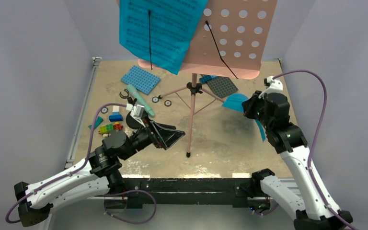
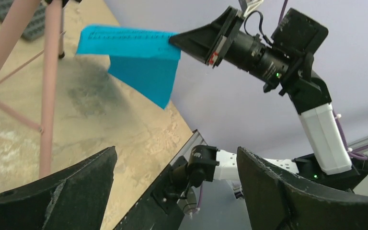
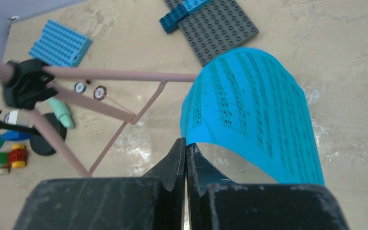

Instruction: Pack up the instrument practice props

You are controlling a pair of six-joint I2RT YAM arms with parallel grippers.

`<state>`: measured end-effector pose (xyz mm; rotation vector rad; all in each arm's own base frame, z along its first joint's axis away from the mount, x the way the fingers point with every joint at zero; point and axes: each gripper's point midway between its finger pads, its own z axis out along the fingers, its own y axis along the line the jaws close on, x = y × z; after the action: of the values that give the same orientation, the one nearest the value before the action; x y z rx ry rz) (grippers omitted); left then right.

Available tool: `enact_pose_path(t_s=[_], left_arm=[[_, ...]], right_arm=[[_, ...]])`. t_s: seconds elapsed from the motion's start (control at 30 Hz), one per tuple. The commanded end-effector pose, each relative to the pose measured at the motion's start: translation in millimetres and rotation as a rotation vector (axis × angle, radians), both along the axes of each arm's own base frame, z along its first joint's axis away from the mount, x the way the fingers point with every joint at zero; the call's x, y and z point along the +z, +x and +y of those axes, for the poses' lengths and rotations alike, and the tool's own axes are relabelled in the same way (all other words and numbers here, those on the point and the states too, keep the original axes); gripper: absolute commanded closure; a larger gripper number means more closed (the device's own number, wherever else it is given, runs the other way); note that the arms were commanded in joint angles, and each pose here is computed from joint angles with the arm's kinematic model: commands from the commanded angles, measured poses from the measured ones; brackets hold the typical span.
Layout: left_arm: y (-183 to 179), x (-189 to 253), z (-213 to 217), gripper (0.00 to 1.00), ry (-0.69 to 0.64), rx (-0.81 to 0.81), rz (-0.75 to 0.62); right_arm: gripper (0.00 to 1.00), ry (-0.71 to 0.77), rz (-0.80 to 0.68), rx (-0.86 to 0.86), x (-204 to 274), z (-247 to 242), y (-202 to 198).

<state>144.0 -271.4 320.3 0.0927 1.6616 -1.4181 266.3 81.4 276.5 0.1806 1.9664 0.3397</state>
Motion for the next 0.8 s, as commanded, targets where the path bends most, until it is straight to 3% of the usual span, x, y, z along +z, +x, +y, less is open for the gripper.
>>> enact_pose_path(t_s=[0.0, 0.23, 0.33, 0.43, 0.6, 0.67, 0.77], left_arm=[[-5.6, -14.9, 14.0, 0.02, -0.035, 0.023, 0.084], [-6.1, -44.6, 20.5, 0.02, -0.005, 0.046, 0.152], [-4.8, -58.6, 19.8, 0.02, 0.035, 0.054, 0.176], [-1.8, -67.0, 19.2, 0.02, 0.074, 0.066, 0.181], [2.7, -70.3, 16.4, 0.01, 0.110, 0.077, 0.171], [3.3, -72.7, 13.8, 0.01, 0.123, 0.073, 0.174], [3.2, -76.4, 11.4, 0.01, 0.123, 0.067, 0.187]], right_arm=[[1.00, 0.151, -0.034, -0.038, 8.2, -9.1, 32.6], [1.00, 0.357, -0.024, -0.161, 11.5, -52.4, 93.9], [1.00, 0.356, -0.048, -0.193, 29.0, -68.7, 125.2], [1.00, 0.323, -0.068, -0.213, 56.4, -87.6, 158.7], [1.00, 0.288, -0.263, -0.165, 157.8, -94.3, 173.7], [1.00, 0.285, -0.265, -0.157, 157.8, -93.9, 174.6], [1.00, 0.298, -0.166, -0.156, 103.6, -91.2, 176.7]])
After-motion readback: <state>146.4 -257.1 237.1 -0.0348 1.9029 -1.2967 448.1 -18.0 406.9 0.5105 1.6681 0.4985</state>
